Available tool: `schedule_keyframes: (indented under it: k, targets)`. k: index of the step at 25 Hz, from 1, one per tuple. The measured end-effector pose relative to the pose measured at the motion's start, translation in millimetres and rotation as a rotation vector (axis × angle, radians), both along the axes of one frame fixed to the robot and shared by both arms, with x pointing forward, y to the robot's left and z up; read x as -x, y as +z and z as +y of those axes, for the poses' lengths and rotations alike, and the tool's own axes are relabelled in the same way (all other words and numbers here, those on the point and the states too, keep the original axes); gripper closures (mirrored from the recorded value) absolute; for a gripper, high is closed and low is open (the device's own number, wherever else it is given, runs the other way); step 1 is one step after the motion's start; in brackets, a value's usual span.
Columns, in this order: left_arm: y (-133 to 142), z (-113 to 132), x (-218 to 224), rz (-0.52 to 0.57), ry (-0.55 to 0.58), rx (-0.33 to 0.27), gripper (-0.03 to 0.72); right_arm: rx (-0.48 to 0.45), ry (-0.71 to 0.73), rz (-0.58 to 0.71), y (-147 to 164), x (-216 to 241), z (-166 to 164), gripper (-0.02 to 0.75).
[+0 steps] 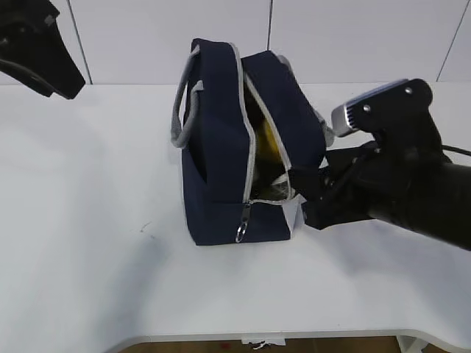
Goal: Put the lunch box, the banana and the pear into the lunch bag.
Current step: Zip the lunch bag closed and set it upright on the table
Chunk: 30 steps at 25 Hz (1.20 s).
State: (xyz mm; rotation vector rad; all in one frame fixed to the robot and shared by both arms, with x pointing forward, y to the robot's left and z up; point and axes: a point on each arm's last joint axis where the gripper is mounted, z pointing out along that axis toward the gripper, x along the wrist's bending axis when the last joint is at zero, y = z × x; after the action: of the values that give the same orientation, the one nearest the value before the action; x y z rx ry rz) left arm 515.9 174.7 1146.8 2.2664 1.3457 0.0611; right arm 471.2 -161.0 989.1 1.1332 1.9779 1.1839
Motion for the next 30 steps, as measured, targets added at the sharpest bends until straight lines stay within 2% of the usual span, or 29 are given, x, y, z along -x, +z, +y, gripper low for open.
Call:
schedule_keyframes:
  k: [3,6,12,16,22,30]
  targets:
    - [0,0,0,0.000,0.000,0.000,0.399,-0.035,-0.017,-0.052,-5,4,-4,0.269]
    - [0,0,0,0.001,0.000,0.002,0.399,-0.078,-0.004,-0.031,-12,11,-5,0.270]
    - [0,0,0,0.001,0.000,0.002,0.399,-0.152,0.121,-0.006,-14,35,-4,0.270]
    - [0,-1,0,0.004,-0.001,0.010,0.399,-0.164,0.178,0.003,-20,40,-1,0.270]
    - [1,-3,1,0.013,-0.004,0.037,0.399,-0.189,0.180,0.081,-45,33,7,0.270]
    - [1,-3,1,0.014,-0.004,0.039,0.399,-0.225,0.203,0.108,-70,25,16,0.270]
